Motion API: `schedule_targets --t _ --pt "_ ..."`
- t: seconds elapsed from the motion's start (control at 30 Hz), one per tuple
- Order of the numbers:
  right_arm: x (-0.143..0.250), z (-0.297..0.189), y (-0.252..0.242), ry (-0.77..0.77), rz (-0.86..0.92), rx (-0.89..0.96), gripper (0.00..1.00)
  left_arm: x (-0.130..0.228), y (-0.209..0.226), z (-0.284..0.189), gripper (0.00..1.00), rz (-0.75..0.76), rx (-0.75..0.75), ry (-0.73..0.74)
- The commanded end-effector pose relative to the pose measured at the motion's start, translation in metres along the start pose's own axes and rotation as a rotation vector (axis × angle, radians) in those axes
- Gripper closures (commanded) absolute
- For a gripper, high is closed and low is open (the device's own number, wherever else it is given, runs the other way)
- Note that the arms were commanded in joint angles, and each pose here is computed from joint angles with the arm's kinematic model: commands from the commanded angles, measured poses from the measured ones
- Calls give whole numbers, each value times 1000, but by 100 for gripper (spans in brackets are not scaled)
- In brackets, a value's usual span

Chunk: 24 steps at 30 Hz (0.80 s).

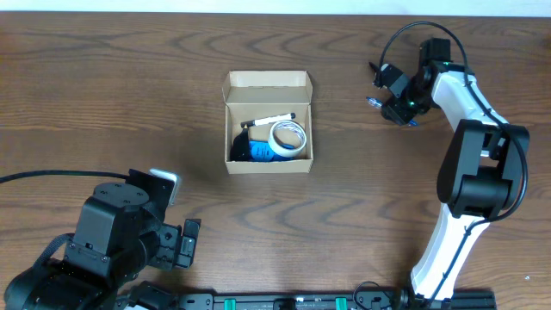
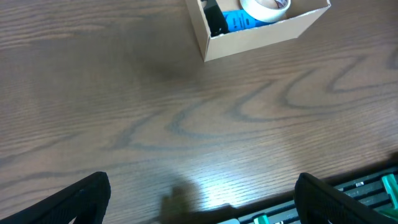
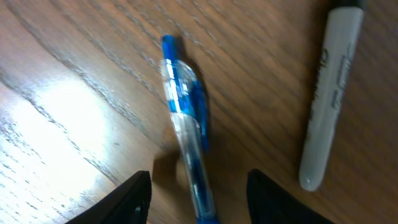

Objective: Pack container
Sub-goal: 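Move the right gripper to the blue pen and grasp it, then carry the blue pen left and lower it into the box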

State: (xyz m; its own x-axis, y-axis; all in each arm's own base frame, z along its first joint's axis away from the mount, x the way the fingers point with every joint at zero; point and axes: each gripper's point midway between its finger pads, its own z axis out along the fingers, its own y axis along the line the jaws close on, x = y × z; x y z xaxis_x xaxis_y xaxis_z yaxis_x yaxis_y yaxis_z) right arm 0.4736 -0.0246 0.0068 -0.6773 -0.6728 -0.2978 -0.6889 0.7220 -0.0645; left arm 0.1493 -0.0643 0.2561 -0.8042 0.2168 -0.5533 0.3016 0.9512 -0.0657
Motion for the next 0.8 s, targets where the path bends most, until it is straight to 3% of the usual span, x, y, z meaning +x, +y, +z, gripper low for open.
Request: schedule_targets --t 0.0,0.3,0.6,0.77 --pt "7 8 2 -16 54 -46 51 -3 0 -4 5 4 0 -14" --pt "16 19 8 13 78 -79 59 -3 0 -4 5 4 0 -14" --pt "18 24 15 35 163 -101 90 -3 0 -4 5 4 0 -14" --pt "0 15 15 12 240 -81 99 -3 0 -4 5 4 0 -14"
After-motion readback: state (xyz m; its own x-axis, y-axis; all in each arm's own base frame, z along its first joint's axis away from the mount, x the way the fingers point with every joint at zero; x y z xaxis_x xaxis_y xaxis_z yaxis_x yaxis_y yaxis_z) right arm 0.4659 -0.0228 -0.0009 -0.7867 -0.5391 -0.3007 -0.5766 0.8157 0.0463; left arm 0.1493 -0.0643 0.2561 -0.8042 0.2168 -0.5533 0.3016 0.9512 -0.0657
